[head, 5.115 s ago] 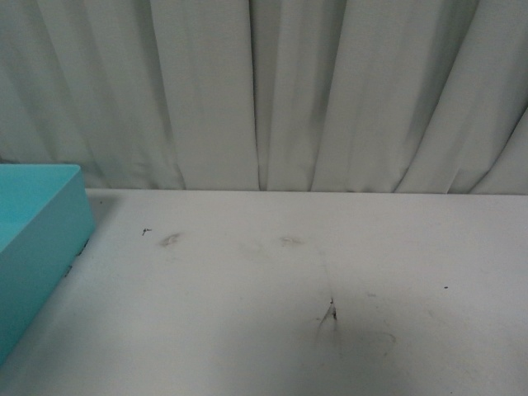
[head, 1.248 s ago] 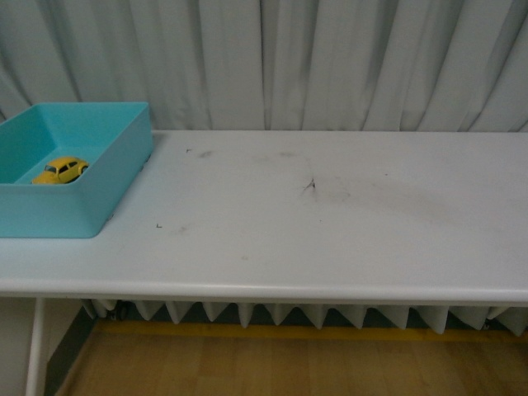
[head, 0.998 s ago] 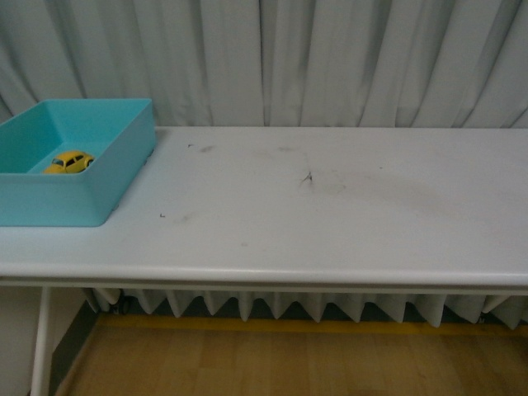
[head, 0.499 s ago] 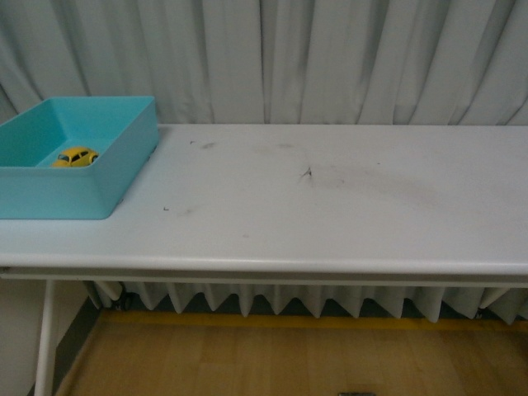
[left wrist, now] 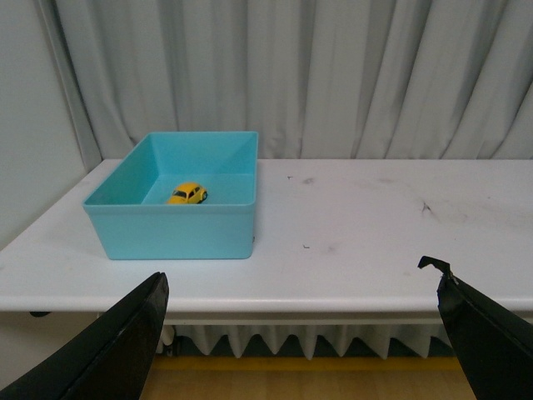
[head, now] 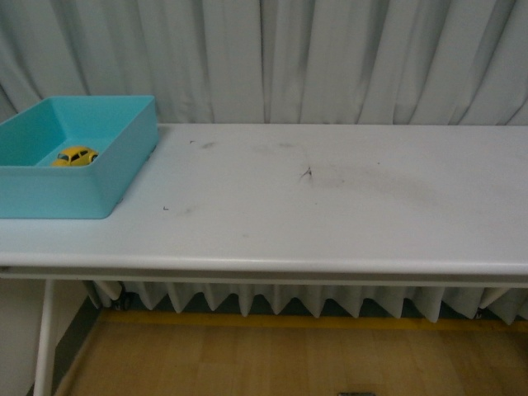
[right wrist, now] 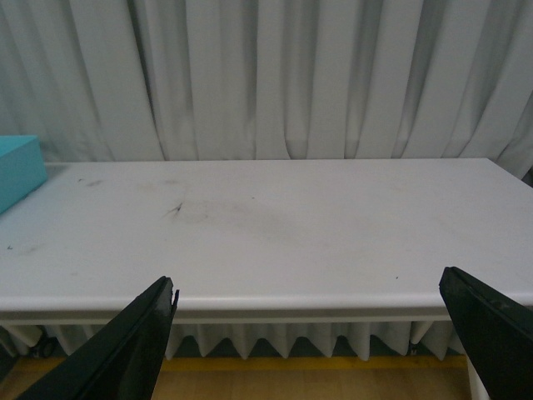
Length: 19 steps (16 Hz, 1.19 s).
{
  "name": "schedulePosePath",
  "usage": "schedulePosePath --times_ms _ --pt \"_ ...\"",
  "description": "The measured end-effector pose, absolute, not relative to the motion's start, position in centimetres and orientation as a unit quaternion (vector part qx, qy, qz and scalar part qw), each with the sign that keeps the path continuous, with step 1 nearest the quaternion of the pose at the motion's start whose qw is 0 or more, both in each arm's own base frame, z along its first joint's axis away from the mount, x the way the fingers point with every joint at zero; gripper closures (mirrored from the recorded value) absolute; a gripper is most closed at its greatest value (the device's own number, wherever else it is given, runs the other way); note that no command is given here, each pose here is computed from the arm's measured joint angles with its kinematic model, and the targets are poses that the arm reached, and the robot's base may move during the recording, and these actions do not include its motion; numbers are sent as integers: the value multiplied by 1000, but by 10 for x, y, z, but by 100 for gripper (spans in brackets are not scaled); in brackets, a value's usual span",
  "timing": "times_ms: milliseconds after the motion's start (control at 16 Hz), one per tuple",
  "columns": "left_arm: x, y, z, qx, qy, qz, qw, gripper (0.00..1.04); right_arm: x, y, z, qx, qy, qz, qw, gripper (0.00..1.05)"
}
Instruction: Wind up and store yellow beetle toy
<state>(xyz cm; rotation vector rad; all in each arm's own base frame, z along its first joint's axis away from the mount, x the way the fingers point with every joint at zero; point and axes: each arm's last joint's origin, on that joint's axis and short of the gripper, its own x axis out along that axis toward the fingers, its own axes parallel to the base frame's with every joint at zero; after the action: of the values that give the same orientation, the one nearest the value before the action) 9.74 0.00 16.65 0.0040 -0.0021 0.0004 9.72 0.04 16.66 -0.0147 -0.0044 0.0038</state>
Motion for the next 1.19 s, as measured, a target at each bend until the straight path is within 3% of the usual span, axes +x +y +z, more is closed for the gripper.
schedulePosePath --times_ms 1185 --pt "97 0 166 1 0 0 1000 7 97 0 167 -5 -2 2 1000 7"
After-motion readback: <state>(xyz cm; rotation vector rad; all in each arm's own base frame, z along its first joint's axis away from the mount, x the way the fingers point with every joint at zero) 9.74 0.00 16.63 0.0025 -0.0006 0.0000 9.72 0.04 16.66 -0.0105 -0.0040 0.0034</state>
